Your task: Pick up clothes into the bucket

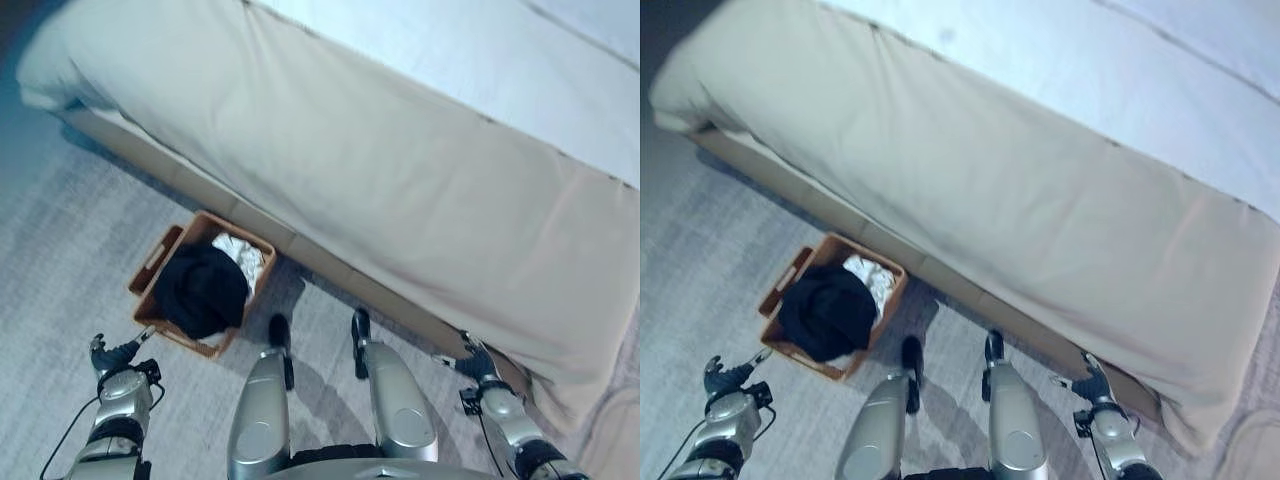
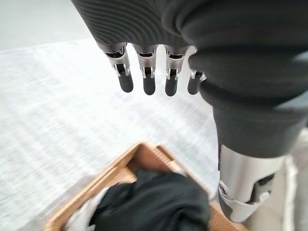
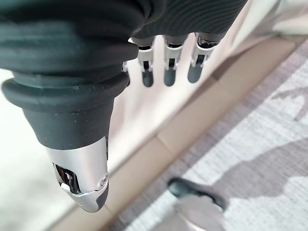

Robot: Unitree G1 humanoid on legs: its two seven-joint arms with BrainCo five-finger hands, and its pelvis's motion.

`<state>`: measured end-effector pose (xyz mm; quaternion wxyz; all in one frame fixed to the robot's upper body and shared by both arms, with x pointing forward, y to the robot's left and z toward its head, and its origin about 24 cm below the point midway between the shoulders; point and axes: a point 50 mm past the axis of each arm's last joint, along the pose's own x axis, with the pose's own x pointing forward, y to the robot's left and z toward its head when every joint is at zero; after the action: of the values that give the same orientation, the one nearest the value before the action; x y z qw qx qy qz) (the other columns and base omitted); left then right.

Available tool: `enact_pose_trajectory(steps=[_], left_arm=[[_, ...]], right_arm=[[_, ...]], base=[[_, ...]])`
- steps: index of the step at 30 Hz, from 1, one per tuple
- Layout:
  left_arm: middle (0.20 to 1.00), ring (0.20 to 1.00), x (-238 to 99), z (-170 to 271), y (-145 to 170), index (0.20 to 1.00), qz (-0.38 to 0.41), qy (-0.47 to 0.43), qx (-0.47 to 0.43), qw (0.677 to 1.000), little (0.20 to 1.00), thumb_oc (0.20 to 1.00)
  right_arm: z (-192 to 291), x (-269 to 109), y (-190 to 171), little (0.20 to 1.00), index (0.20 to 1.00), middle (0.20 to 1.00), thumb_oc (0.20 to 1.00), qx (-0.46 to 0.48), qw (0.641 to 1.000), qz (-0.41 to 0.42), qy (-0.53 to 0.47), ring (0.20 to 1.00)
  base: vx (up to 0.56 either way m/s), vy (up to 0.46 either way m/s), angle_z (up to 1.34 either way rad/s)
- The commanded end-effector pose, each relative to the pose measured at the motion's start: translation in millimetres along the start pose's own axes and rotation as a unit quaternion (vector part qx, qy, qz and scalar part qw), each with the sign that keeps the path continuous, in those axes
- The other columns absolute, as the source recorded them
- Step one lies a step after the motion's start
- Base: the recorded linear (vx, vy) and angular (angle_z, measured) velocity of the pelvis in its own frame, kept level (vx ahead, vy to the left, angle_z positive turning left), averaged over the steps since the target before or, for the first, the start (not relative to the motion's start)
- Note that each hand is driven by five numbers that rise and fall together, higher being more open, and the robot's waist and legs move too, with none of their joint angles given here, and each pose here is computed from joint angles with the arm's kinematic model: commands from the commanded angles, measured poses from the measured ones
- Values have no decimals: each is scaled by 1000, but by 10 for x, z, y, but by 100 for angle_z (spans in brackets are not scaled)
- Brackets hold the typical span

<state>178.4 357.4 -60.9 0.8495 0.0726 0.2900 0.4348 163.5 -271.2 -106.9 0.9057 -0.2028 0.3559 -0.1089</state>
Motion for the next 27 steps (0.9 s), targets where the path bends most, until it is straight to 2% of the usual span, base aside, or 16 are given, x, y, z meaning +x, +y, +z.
enact_pose_trajectory(steps=[1, 5, 11, 12, 14, 15, 16, 18, 19, 21, 22, 24, 25, 27], left_arm=[[1000, 1000, 11, 115, 89, 1000, 1, -50, -1, 999, 1000, 1000], [1000, 1000, -132, 111, -88, 1000, -71, -78, -67, 992, 1000, 1000], [1000, 1000, -361, -300, -323, 1000, -169, -28, -46, 984, 1000, 1000], [1000, 1000, -485, -531, -446, 1000, -197, 12, -31, 980, 1000, 1000], [1000, 1000, -567, -632, -539, 1000, -215, 23, -2, 976, 1000, 1000], [1000, 1000, -710, -816, -664, 1000, -249, 36, 68, 966, 1000, 1000], [1000, 1000, -710, -816, -664, 1000, -249, 36, 68, 966, 1000, 1000], [1000, 1000, -954, -1064, -822, 1000, -306, 56, 140, 940, 1000, 1000], [1000, 1000, -954, -1065, -822, 1000, -306, 56, 140, 940, 1000, 1000], [1000, 1000, -1069, -1219, -856, 1000, -338, 64, 208, 916, 1000, 1000], [1000, 1000, -1115, -1375, -793, 1000, -351, 107, 220, 904, 1000, 1000], [1000, 1000, -1135, -1424, -767, 1000, -347, 124, 209, 906, 1000, 1000], [1000, 1000, -1196, -1559, -700, 1000, -340, 167, 194, 905, 1000, 1000], [1000, 1000, -1207, -1579, -692, 1000, -341, 175, 191, 904, 1000, 1000]], right_arm=[[-144, -37, -156, 1000, 1000, 1000, 1000, -22, 999, -16, 22, 1000], [-272, -94, -132, 1000, 1000, 1000, 1000, 4, 999, -15, 45, 1000], [-450, -159, -34, 1000, 1000, 1000, 1000, 34, 996, -2, 85, 1000], [-493, -186, 42, 1000, 1000, 1000, 1000, 47, 994, 9, 95, 1000], [-547, -209, 89, 1000, 1000, 1000, 1000, 50, 993, 13, 109, 1000], [-542, -216, 168, 1000, 1000, 1000, 1000, 55, 992, 20, 111, 1000], [-542, -216, 168, 1000, 1000, 1000, 1000, 55, 992, 20, 111, 1000], [-567, -242, 275, 1000, 1000, 1000, 1000, 70, 990, 27, 120, 1000], [-567, -242, 274, 1000, 1000, 1000, 1000, 70, 990, 27, 121, 1000], [-562, -245, 332, 1000, 1000, 1000, 1000, 80, 989, 37, 123, 1000], [-523, -235, 391, 1000, 1000, 1000, 1000, 91, 987, 53, 118, 1000], [-546, -247, 417, 1000, 1000, 1000, 1000, 92, 986, 59, 126, 1000], [-581, -273, 481, 1000, 1000, 1000, 1000, 87, 984, 78, 137, 1000], [-591, -281, 501, 1000, 1000, 1000, 1000, 86, 983, 85, 141, 1000]], base=[[99, -43, 2], [87, -65, -1], [84, -54, -5], [146, -89, 1], [94, -67, 4], [57, -38, 5], [107, -77, 14], [73, -60, 17], [33, -44, 19], [26, -52, 15], [36, -47, 3], [31, -32, 2], [30, -36, -2], [38, -32, -1]])
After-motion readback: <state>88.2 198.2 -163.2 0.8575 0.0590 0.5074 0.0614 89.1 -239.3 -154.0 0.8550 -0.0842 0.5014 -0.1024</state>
